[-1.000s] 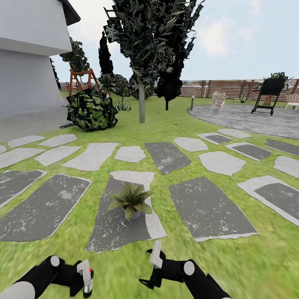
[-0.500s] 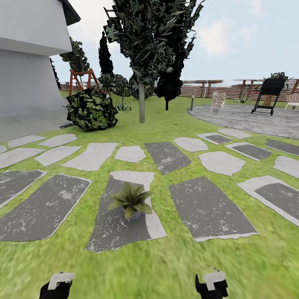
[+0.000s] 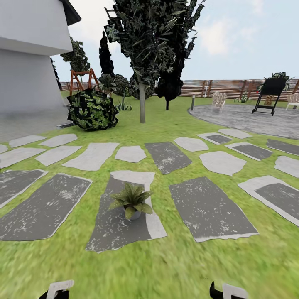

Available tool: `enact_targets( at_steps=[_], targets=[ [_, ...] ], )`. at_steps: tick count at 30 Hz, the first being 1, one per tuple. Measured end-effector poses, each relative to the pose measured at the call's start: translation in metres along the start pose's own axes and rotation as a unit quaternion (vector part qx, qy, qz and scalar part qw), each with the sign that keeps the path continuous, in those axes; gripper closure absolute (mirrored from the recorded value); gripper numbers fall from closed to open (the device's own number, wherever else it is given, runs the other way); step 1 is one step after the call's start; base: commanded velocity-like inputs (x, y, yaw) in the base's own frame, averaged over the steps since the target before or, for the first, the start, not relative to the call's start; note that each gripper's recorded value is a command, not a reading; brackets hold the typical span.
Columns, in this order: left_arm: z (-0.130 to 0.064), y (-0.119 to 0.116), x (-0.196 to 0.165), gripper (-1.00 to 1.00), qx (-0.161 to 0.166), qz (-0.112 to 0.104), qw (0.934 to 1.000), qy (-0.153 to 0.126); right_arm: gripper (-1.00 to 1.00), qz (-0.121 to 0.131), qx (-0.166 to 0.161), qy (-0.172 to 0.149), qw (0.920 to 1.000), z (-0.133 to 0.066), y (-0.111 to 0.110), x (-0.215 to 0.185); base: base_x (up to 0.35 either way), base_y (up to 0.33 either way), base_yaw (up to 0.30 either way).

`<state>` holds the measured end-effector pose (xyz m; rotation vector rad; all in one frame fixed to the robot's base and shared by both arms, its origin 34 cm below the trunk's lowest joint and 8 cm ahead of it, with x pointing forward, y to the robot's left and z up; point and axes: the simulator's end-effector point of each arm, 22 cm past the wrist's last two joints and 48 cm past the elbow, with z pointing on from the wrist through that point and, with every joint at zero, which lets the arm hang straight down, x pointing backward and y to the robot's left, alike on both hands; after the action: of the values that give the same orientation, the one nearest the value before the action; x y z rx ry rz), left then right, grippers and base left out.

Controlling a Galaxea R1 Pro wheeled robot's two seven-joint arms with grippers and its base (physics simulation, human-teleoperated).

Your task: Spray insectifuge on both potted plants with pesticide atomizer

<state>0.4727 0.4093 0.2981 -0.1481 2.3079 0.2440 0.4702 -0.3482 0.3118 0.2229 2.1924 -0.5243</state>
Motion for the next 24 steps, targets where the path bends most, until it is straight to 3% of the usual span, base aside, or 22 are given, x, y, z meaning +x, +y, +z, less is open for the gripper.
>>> enact_targets(
  at_steps=[12, 24],
  targets=[
    [0.0002, 0.0012, 0.0038, 1.0, -0.003, -0.001, 1.0, 0.003, -1.0, 0.001, -0.001, 0.006, 1.0, -0.0014, 0.0033, 0.0052, 0.0, 0.014, 0.239],
    [0.0003, 0.0022, 0.0037, 1.0, -0.003, -0.001, 1.0, 0.003, -1.0, 0.002, -0.001, 0.006, 1.0, -0.0013, 0.0034, 0.0049, 0.0, 0.292, 0.275]
  ],
)
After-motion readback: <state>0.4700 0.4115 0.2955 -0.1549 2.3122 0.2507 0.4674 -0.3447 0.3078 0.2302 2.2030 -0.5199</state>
